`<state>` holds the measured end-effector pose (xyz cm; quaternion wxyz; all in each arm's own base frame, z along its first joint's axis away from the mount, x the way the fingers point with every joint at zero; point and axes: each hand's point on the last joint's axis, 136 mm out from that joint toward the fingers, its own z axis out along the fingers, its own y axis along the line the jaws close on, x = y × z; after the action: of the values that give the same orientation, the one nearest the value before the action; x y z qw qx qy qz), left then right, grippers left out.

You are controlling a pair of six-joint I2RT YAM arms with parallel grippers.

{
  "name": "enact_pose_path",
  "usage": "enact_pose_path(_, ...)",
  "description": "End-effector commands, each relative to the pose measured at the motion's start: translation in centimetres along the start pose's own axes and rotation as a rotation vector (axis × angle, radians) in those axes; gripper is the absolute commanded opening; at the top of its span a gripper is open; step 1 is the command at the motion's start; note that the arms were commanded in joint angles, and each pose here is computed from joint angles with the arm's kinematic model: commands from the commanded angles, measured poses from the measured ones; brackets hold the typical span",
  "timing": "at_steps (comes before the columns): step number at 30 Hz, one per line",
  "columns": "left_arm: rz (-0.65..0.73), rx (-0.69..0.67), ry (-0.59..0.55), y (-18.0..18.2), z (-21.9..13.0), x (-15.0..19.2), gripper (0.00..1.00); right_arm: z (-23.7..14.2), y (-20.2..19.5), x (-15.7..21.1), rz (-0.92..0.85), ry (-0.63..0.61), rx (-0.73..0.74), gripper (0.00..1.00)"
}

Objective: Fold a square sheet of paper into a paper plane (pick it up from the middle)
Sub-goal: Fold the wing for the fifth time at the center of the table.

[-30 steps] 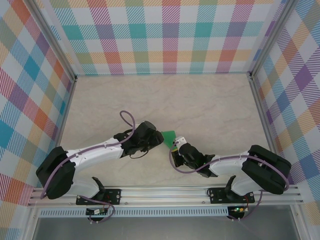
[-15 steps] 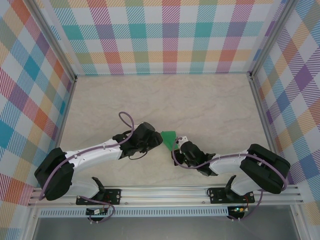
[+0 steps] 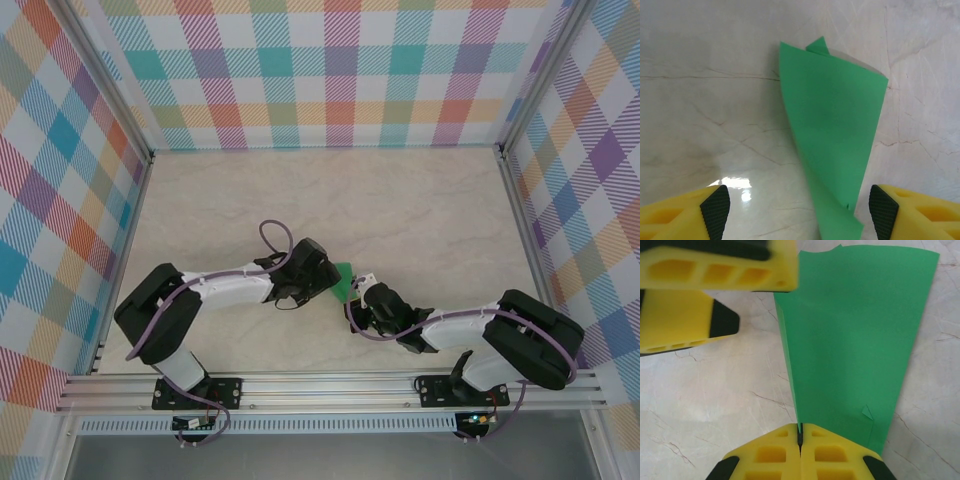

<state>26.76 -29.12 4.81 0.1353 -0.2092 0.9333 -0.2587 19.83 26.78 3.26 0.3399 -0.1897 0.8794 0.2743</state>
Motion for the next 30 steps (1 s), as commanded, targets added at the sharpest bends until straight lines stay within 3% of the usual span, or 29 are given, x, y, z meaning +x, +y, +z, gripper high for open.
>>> enact_pose_path(1, -0.059, 0.049, 0.030, -1.7, 0.5, -0.6, 0.74, -0.4, 0.5, -0.7, -0.063, -0.032, -0.027, 0.04)
enact_pose_path(4, -0.080, 0.041, 0.058, -1.8, 1.3, -0.5, 0.68, -0.5, 0.5, -0.6, -0.095, -0.032, -0.030, 0.04)
enact_pose_path(12, -0.079, 0.001, 0.083, -1.6, 1.4, -0.2, 0.37, -0.9, 0.4, -0.5, -0.159, -0.015, -0.019, 0.09)
enact_pose_path(14, -0.076, -0.008, 0.084, -1.5, 1.2, -0.3, 0.27, -1.0, 0.5, -0.3, -0.176, -0.003, -0.026, 0.13)
enact_pose_path(20, -0.052, -0.021, 0.084, -1.8, 0.7, -0.6, 0.10, -1.0, 0.1, 0.5, -0.236, 0.050, -0.001, 0.26)
enact_pose_path(30, -0.033, -0.026, 0.095, -2.1, 0.5, -0.6, 0.07, -0.9, -0.2, -0.7, -0.414, 0.046, 0.133, 0.34)
